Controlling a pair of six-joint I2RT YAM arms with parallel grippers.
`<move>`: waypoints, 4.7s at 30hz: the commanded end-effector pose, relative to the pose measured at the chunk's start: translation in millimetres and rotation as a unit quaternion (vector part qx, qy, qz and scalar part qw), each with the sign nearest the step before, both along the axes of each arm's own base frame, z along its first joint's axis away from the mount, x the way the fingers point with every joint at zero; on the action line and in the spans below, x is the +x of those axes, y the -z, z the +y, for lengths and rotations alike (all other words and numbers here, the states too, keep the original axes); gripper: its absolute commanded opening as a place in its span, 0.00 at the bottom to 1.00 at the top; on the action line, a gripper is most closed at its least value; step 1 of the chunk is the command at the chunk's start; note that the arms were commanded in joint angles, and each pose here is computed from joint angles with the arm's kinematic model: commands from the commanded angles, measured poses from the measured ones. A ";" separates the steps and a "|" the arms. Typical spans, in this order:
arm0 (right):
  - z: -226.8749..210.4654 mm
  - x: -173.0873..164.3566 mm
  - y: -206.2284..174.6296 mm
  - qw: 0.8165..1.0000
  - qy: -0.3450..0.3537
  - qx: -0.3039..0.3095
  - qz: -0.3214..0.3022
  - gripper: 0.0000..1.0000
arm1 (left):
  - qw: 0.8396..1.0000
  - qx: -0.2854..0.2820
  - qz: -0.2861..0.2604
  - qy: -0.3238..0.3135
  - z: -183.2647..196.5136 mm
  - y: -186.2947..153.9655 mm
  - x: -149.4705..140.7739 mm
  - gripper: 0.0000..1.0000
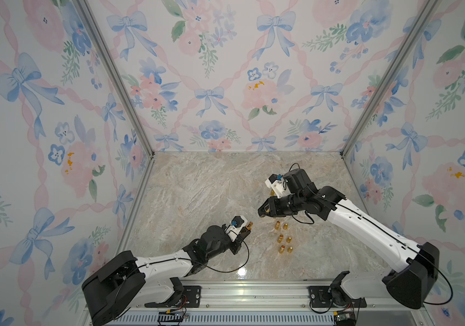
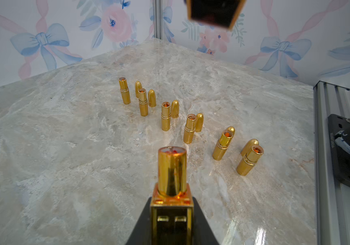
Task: Open the lipstick cap
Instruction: Open the cover of the lipstick, then place the cover at the center of the board, then place the lipstick at the center of the board.
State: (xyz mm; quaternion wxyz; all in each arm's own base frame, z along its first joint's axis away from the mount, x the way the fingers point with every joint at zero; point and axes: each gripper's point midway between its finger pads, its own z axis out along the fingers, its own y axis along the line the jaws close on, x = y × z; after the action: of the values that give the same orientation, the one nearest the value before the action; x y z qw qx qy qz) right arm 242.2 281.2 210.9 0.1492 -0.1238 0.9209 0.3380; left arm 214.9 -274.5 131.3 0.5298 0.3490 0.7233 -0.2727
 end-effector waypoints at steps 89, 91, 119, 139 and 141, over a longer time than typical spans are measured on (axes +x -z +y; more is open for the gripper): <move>65.2 -21.1 40.0 0.997 -0.040 -0.064 0.006 0.54 | 0.999 -0.020 -0.040 0.004 5.9 -25.1 7.4 0.00; 66.6 -19.9 43.5 0.997 -0.040 -0.063 0.007 0.51 | 0.999 -0.021 -0.041 0.006 5.3 -26.1 7.1 0.00; 67.0 -28.4 70.7 0.996 -0.040 -0.051 0.056 0.35 | 0.997 -0.046 -0.053 0.011 1.4 -44.4 7.3 0.00; 51.4 -10.2 68.9 0.996 -0.011 -0.087 0.013 0.22 | 0.998 -0.049 -0.045 -0.007 2.8 -40.5 13.6 0.29; 49.2 -2.1 70.2 0.995 0.001 -0.101 0.000 0.22 | 0.998 -0.046 -0.042 -0.014 5.7 -36.9 13.7 0.42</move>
State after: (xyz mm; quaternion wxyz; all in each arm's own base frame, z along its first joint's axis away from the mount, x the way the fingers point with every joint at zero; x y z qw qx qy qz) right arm 223.0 340.7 141.7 0.1071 -0.1588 0.9397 0.2833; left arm 220.9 -265.3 137.3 0.5373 0.3450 0.7198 -0.2722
